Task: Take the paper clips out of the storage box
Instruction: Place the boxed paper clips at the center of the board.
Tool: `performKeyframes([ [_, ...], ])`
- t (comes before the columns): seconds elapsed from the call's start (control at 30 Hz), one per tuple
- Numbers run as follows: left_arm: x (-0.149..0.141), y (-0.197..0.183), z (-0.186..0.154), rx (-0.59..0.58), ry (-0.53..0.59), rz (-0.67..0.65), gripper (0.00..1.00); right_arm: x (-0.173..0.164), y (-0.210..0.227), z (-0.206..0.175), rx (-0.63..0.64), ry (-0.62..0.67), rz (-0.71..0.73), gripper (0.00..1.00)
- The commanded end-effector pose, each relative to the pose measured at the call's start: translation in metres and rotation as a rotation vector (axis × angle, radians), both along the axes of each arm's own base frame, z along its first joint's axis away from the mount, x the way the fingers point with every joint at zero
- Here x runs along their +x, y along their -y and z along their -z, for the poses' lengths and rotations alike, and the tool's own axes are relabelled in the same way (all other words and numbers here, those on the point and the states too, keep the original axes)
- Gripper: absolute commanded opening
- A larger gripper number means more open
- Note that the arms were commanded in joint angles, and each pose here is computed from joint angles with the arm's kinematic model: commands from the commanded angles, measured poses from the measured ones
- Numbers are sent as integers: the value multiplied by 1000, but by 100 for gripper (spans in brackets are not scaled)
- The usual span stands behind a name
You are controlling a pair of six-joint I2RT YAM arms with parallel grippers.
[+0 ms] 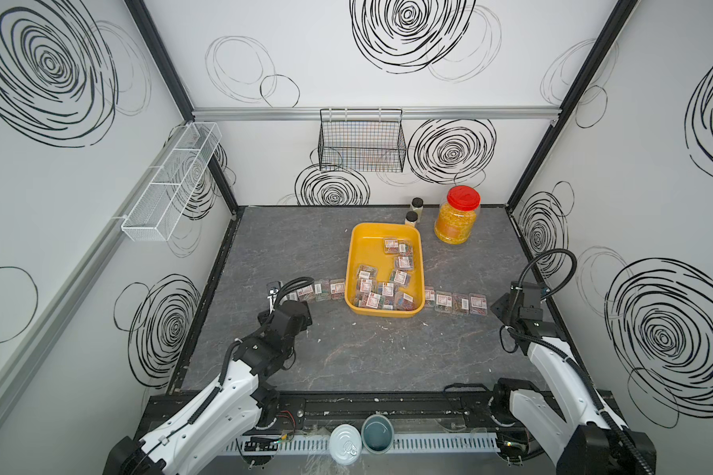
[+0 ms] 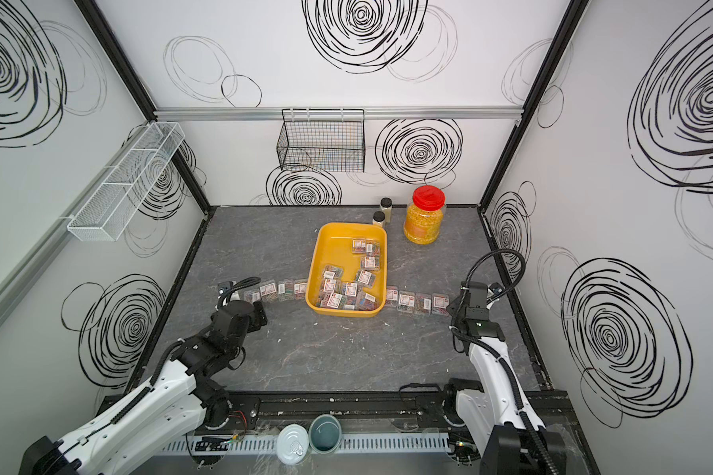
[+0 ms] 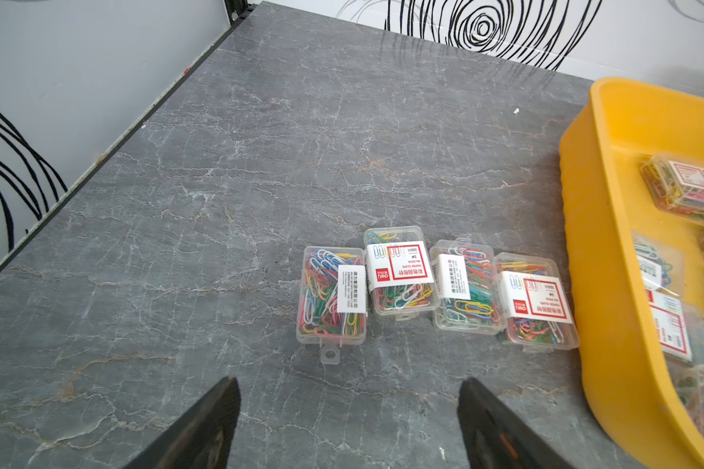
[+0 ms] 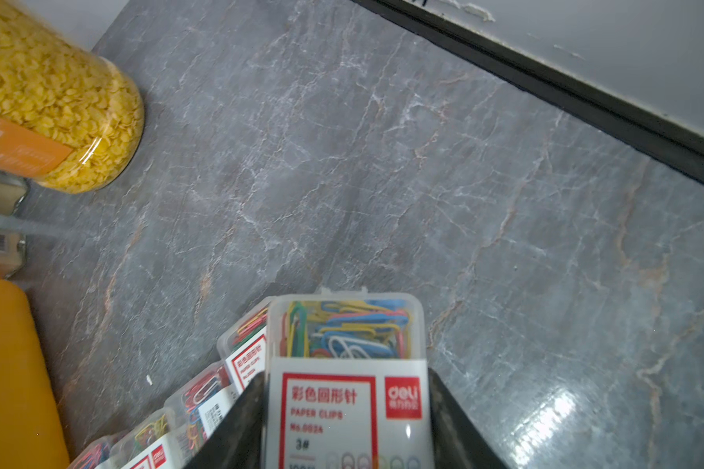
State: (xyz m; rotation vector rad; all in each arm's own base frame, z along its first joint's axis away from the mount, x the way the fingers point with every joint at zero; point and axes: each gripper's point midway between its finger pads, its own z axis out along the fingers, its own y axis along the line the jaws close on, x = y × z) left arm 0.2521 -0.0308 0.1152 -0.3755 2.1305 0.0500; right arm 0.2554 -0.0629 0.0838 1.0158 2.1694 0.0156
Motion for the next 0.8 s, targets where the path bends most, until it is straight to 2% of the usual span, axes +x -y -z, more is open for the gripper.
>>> performKeyframes([
  [0.0, 5, 0, -15, -18, 47, -21, 88, 3, 5, 8, 59, 32, 39, 40],
  [0.23, 7, 0, -12, -7, 31, -24, 88, 6, 13, 22, 74, 1, 67, 42],
  [0.6, 6, 0, -13, -10, 36, -26, 89, 10, 16, 50, 168, -57, 77, 44],
  [0.77, 6, -1, -13, -8, 36, -27, 89, 13, 16, 56, 183, -74, 73, 49],
])
